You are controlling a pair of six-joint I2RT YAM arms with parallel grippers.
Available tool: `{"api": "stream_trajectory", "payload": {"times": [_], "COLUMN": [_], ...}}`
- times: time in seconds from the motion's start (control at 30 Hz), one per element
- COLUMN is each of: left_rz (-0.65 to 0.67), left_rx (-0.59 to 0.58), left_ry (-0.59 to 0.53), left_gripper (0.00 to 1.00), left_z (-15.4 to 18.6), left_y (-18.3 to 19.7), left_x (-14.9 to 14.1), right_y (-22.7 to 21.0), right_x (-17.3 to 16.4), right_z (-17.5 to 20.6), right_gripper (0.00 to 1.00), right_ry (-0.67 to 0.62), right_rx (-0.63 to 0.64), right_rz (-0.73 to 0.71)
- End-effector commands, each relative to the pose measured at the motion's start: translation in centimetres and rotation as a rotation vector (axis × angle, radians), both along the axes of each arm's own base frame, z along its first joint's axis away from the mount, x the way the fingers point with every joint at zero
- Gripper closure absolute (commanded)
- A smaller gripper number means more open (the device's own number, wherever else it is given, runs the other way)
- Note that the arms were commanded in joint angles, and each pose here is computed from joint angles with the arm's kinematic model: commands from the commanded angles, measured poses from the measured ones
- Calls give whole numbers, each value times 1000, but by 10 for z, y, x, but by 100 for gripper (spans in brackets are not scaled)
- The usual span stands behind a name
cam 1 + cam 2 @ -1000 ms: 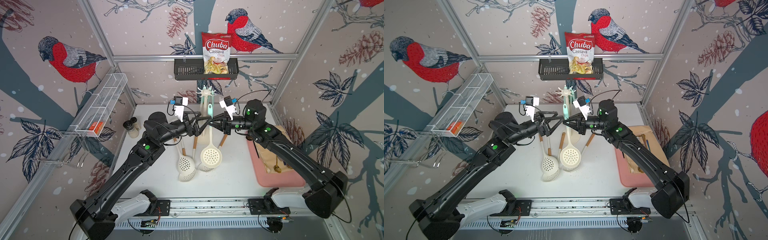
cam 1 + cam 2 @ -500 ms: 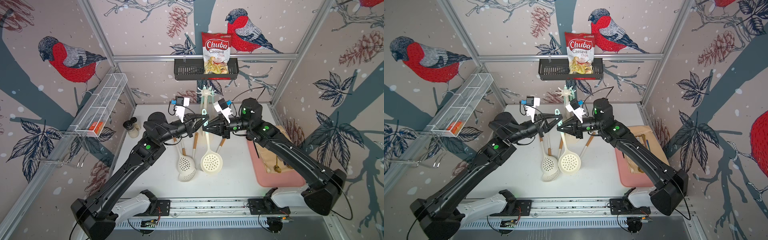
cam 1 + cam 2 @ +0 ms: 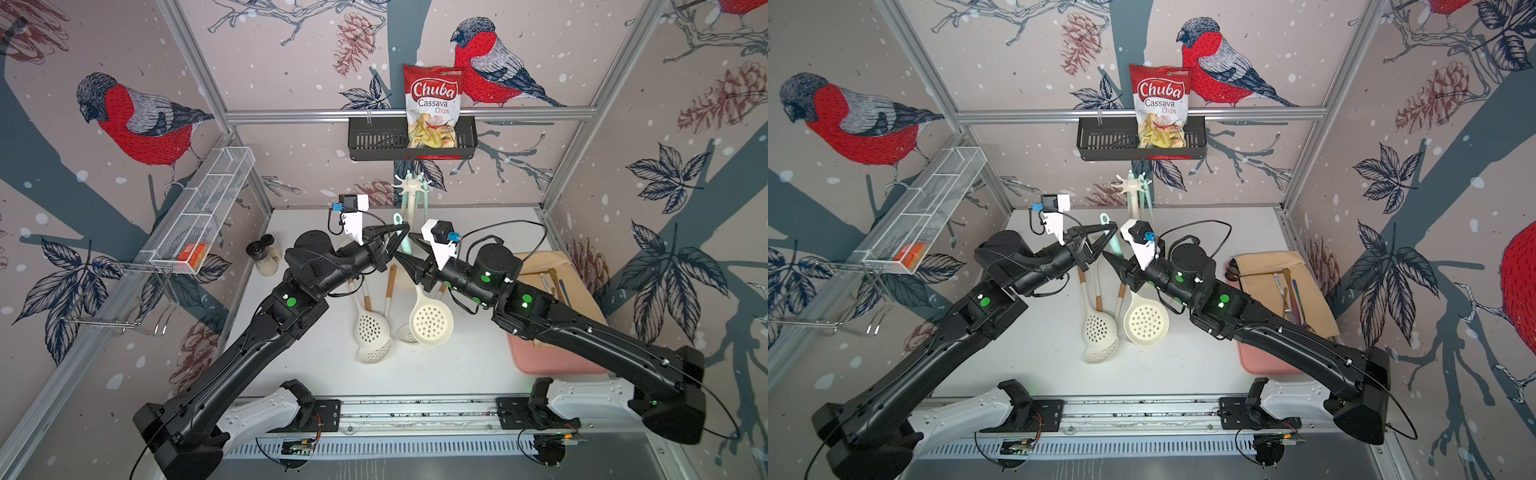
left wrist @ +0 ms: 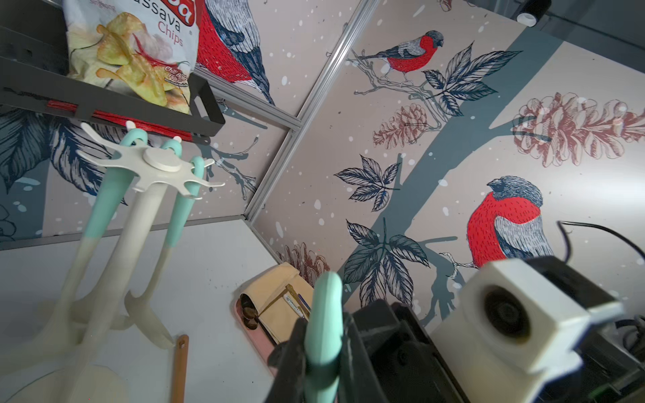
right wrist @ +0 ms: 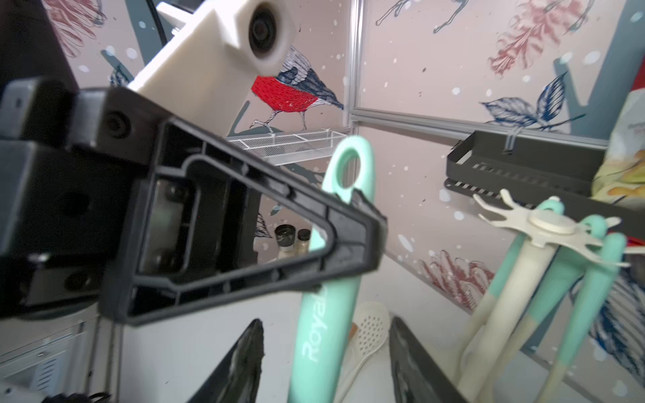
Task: Hang the skimmer on the kitchen utensil rack
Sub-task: Adjust the skimmer.
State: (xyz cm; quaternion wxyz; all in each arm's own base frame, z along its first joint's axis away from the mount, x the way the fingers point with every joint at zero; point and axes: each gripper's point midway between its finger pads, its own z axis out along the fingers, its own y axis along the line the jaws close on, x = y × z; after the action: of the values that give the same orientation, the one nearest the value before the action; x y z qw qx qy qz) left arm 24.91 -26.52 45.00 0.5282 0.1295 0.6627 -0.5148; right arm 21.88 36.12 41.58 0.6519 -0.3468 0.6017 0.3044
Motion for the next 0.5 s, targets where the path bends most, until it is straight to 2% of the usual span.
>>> {"api": "stream_trajectory", "payload": {"times": [0.0,0.07,0.1,0.27,0.3,0.37,0.47], "left_rz": [31,32,34,41,43,40,26], "left_rx": [-20,-20,-19,-13,-11,-9,-17], "left_ry": [-8,-7,-5,0,4,5,-3], "left_gripper": [100,100,100,100,100,100,99], "left_z": [5,6,5,3,2,1,4], "left_y": [1,1,1,1,1,0,-2], "left_x": [4,4,4,6,6,7,5], "right_y": [-18,-19,-11,-8,-7,-3,-3], "right_x": [27,26,30,26,25,20,15], "right_z": [21,26,17,17,17,17,17], "right_gripper": [50,54,57,77,82,99,100], "right_ry": [-90,-101,-95,-100,-100,-100,-83], "right_rx": [12,14,-9,-7,-7,-4,25], "right_rz": [-224,-238,-239,-226,-218,-194,-154]}}
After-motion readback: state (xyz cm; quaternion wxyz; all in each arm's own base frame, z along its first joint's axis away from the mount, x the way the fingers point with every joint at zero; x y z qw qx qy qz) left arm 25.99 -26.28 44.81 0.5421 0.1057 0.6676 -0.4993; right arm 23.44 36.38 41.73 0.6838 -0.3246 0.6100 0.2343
